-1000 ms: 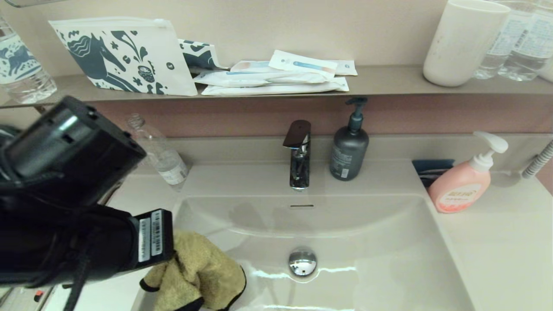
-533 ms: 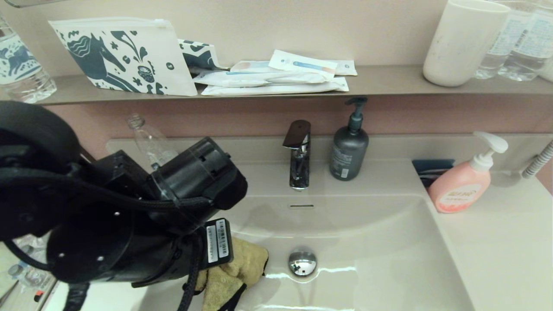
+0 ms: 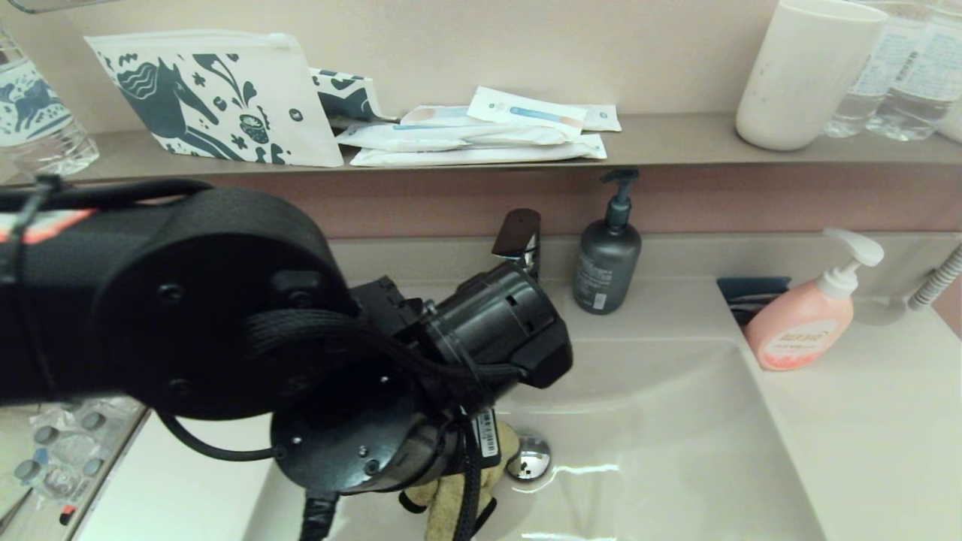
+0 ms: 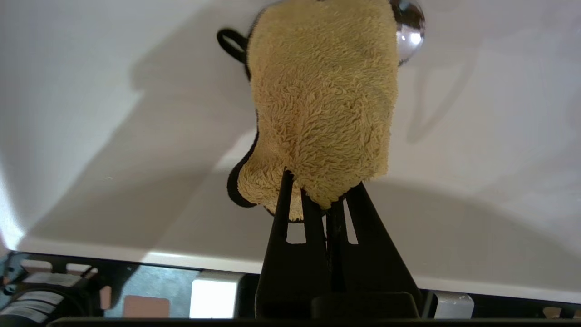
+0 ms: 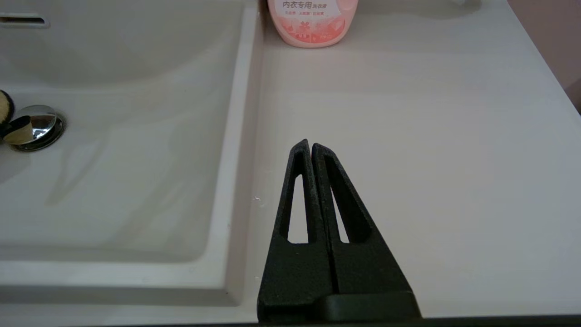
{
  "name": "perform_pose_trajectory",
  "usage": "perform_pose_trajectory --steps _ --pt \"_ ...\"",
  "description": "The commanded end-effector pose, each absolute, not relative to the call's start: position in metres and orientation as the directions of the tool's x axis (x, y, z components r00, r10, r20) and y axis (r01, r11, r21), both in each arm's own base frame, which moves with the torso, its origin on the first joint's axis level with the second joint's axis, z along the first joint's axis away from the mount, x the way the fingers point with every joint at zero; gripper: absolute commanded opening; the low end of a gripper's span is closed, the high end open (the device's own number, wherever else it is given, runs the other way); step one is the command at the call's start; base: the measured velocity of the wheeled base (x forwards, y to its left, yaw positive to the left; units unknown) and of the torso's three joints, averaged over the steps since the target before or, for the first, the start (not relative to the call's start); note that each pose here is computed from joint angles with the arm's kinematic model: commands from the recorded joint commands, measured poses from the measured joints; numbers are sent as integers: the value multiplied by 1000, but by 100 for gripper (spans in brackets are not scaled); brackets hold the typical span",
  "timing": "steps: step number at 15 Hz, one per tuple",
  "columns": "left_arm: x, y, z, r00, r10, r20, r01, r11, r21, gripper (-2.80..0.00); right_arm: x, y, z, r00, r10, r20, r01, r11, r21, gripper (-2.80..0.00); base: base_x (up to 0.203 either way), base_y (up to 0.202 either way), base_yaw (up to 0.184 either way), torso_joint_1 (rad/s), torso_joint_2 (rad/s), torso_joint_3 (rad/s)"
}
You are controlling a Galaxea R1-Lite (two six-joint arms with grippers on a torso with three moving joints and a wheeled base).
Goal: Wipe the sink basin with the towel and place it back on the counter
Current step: Wipe the sink
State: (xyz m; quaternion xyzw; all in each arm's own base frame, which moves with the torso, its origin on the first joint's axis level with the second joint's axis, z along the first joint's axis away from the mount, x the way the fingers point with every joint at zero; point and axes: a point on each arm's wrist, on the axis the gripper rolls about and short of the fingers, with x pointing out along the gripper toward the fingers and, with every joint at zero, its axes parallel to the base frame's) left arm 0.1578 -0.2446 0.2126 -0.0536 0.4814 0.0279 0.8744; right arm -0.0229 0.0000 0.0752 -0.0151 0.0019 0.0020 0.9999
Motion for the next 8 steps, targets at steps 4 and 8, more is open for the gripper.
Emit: perform_pose_trajectory --steps 4,8 --pt "167 -295 180 463 90 -882 -128 991 34 -280 -23 0 75 1000 5 -6 -5 1000 -31 -280 0 0 0 0 0 0" --pt "167 -323 165 451 105 -886 -127 990 52 -280 -23 0 75 1000 5 -6 -5 1000 -31 -280 0 0 0 0 0 0"
